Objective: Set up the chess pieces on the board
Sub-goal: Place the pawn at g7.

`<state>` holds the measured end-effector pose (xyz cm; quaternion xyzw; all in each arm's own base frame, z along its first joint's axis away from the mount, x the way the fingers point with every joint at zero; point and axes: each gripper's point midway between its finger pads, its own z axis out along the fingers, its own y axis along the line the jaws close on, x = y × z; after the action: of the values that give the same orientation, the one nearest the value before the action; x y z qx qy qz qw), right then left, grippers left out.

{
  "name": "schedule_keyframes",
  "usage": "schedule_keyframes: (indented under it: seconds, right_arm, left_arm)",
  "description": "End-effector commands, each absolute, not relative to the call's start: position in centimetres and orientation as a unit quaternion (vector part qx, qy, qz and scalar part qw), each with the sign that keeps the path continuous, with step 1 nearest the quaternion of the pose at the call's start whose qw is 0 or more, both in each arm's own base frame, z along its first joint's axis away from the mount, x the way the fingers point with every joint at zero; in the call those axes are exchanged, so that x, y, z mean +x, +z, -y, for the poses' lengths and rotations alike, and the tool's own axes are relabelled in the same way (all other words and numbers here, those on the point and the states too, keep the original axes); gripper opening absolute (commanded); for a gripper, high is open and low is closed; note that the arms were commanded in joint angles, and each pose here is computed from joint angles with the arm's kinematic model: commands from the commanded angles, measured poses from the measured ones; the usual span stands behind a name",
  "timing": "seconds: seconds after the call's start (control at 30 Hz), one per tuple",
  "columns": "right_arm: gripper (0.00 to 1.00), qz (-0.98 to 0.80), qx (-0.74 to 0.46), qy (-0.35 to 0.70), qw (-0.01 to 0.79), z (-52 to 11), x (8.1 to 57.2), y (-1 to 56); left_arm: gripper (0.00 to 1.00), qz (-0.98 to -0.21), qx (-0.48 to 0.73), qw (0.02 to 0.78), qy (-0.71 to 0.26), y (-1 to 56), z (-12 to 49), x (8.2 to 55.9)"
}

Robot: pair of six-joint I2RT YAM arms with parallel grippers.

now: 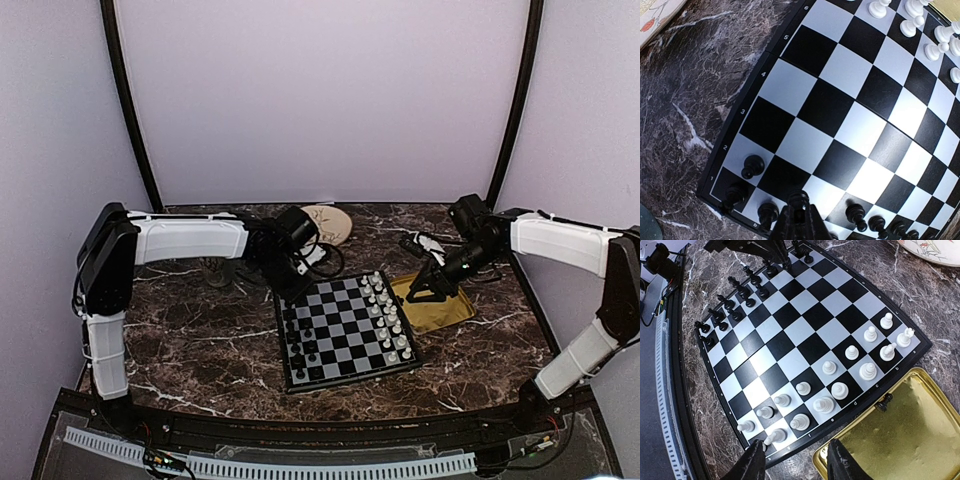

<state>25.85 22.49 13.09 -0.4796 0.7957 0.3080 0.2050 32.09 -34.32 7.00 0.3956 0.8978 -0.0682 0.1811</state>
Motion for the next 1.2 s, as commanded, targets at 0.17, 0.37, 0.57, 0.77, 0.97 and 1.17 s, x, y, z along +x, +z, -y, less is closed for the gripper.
schedule_keyframes:
  seconds: [0.17,0.37,0.57,0.77,0.97,1.17]
  right_arm:
    - [0.42,-0.786,-0.489,0.308,0.219,-22.7,25.9,13.5]
    - [0.42,-0.786,-0.49,0.308,0.217,-22.7,25.8,13.4]
    - [0.42,-0.786,-0.49,0.312,0.213,-22.7,25.7,13.3]
    - [0.43,-0.785,-0.491,0.314,0.212,-22.8,25.6,13.3]
    - [0.43,-0.784,-0.491,0.316,0.211,-22.8,25.5,13.2]
    - [0.43,-0.784,-0.492,0.316,0.209,-22.8,25.5,13.1]
  left_arm:
    - [0.1,-0.902,0.391,0.17,-0.07,7.3,34.1,32.3]
    - [0.11,-0.902,0.392,0.168,-0.072,6.8,34.4,32.4]
    - [0.12,-0.903,0.388,0.171,-0.069,6.6,34.4,32.7]
    - [0.12,-0.903,0.387,0.171,-0.069,6.3,34.5,32.8]
    - [0.13,-0.903,0.387,0.176,-0.064,6.1,34.5,33.1]
    - [0.13,-0.902,0.388,0.177,-0.062,5.9,34.7,33.5]
